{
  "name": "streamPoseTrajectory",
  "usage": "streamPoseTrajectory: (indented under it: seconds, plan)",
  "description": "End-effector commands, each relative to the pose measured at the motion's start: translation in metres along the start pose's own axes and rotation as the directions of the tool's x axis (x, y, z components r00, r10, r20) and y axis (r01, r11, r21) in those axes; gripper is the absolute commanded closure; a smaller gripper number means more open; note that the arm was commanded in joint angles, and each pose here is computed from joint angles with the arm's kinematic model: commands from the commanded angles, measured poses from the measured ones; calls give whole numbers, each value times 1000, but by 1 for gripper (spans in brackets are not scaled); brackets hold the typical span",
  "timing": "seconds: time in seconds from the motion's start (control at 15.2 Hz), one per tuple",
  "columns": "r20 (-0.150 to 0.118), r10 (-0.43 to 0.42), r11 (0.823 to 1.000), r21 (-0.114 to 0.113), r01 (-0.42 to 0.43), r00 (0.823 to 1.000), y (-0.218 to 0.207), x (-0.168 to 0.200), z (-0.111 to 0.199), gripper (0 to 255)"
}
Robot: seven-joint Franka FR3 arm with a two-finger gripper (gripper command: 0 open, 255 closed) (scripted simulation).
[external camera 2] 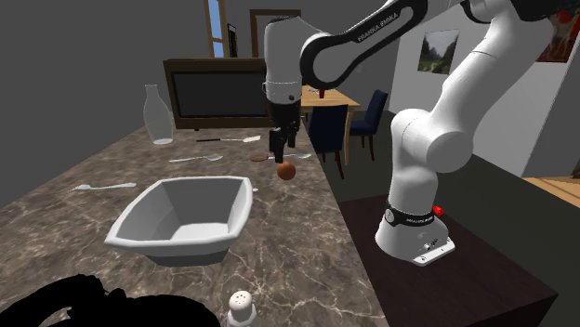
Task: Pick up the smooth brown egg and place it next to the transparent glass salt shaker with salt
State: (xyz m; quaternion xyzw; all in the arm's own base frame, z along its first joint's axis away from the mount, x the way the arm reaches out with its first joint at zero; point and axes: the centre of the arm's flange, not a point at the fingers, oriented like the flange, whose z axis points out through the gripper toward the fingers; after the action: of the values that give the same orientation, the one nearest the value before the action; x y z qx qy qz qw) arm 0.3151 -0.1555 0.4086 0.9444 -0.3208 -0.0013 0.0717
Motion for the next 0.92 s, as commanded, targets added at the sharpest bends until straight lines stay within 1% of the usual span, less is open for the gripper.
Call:
streamPoseTrajectory:
  seconds: [0.0,0.13,0.2,0.66,0.86]
  plan:
    - [-5,48,999,-24,-48,999,12,6,21,0]
    - [-11,94,994,-48,-95,995,25,12,41,0]
    - [-12,110,992,-55,-110,994,29,13,48,0]
    - [-12,110,992,-55,-110,994,31,14,85,0]
    - [-12,110,992,-55,-110,994,31,14,88,0]
